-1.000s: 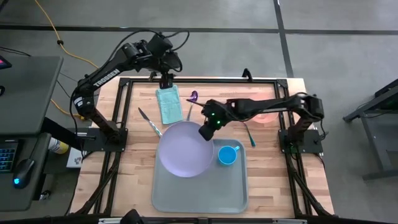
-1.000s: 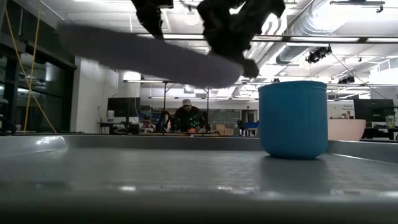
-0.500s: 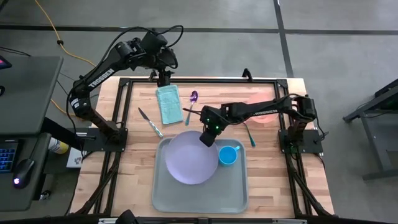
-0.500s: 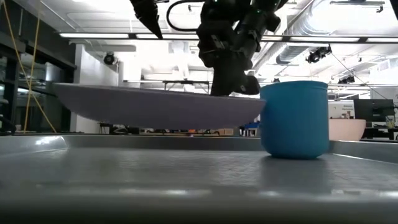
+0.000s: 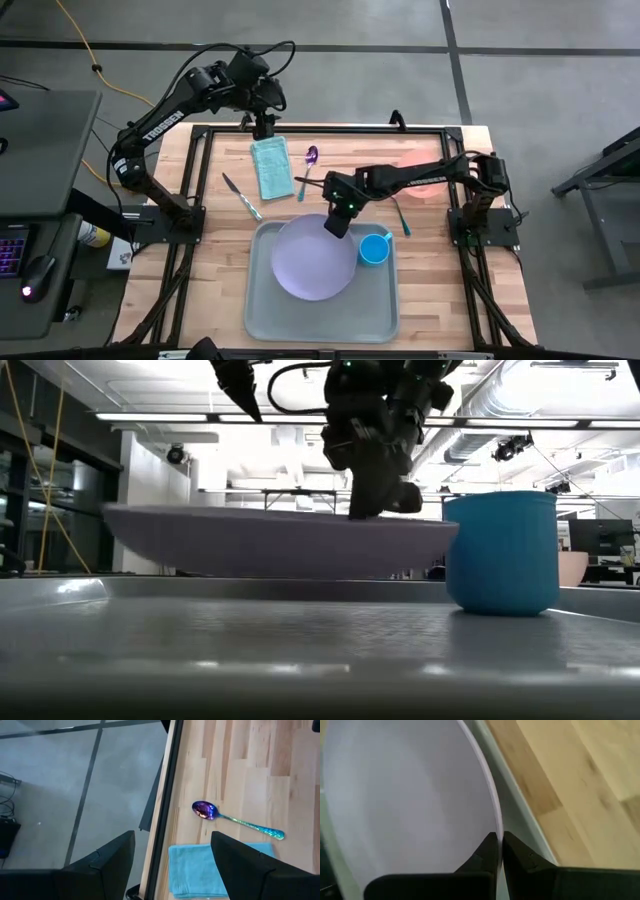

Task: Set up tray
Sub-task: Put the purple plate on the gray tray to the bottom of the blue mug

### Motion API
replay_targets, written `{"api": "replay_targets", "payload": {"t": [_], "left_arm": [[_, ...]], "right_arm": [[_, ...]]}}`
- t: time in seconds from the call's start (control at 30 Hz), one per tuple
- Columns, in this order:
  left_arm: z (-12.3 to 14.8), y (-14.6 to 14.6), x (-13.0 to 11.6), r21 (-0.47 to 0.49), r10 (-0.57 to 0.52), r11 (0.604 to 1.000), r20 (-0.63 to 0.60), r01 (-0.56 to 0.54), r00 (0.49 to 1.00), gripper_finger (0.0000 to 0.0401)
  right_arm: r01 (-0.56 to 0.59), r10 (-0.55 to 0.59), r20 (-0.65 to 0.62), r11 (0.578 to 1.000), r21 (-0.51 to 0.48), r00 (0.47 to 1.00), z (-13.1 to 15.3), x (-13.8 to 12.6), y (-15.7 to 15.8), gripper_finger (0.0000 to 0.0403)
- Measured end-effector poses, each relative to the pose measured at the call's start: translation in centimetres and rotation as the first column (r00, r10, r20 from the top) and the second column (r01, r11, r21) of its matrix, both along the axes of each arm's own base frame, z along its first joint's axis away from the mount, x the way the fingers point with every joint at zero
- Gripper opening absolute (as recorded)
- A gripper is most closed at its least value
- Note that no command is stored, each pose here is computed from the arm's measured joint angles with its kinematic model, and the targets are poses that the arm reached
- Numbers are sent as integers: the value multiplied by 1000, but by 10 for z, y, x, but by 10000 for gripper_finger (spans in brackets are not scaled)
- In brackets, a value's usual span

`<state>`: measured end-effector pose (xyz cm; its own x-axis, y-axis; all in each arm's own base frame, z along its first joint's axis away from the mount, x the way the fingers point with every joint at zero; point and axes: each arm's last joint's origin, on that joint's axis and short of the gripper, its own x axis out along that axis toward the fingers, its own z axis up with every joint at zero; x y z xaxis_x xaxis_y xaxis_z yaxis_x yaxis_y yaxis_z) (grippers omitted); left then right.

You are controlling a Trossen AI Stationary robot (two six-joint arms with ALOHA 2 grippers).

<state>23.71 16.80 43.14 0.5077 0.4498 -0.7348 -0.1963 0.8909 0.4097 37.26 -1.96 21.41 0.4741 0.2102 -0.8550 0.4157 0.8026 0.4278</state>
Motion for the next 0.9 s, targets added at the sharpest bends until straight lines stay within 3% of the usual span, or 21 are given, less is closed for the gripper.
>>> {"api": "replay_targets", "payload": {"t": [0.33, 0.63, 0.9], "left_arm": [[0, 0, 0, 0, -1, 1000, 1, 1, 1000, 294], [0, -1, 0, -8, -6, 1000, 0, 6, 1000, 294], [0, -1, 0, -12, -13, 1000, 2, 14, 1000, 294]], "right_arm": [[-158, 157, 38, 987, 22, 987, 1, 0, 11, 0], [-202, 199, 107, 979, 17, 974, 4, 6, 19, 0], [-259, 257, 59, 965, 34, 965, -10, 8, 40, 0]]}}
